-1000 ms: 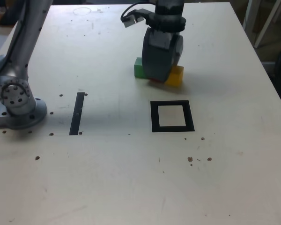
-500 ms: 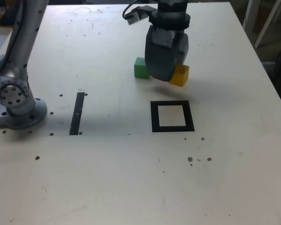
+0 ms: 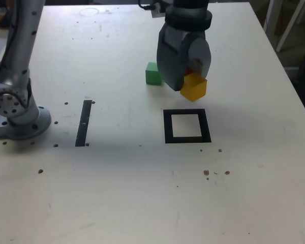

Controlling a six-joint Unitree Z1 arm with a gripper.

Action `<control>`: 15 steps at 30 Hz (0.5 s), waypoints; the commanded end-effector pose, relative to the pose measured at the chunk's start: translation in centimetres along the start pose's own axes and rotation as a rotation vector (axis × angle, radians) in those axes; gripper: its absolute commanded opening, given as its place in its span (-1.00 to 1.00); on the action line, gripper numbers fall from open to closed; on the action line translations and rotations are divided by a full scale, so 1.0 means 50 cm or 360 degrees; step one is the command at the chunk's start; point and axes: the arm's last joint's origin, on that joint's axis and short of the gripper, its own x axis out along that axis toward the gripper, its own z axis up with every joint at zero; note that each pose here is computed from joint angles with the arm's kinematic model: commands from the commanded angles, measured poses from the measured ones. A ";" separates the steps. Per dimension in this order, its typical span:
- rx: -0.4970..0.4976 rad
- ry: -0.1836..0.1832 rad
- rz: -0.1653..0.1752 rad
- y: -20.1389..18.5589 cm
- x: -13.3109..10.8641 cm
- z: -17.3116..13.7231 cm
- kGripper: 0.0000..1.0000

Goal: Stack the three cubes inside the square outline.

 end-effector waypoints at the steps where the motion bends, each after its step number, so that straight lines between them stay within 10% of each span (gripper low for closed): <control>1: 0.0089 0.0004 0.0011 -0.016 -0.007 -0.012 -0.34; 15: 0.0478 -0.0018 0.0206 -0.134 0.011 -0.078 -0.33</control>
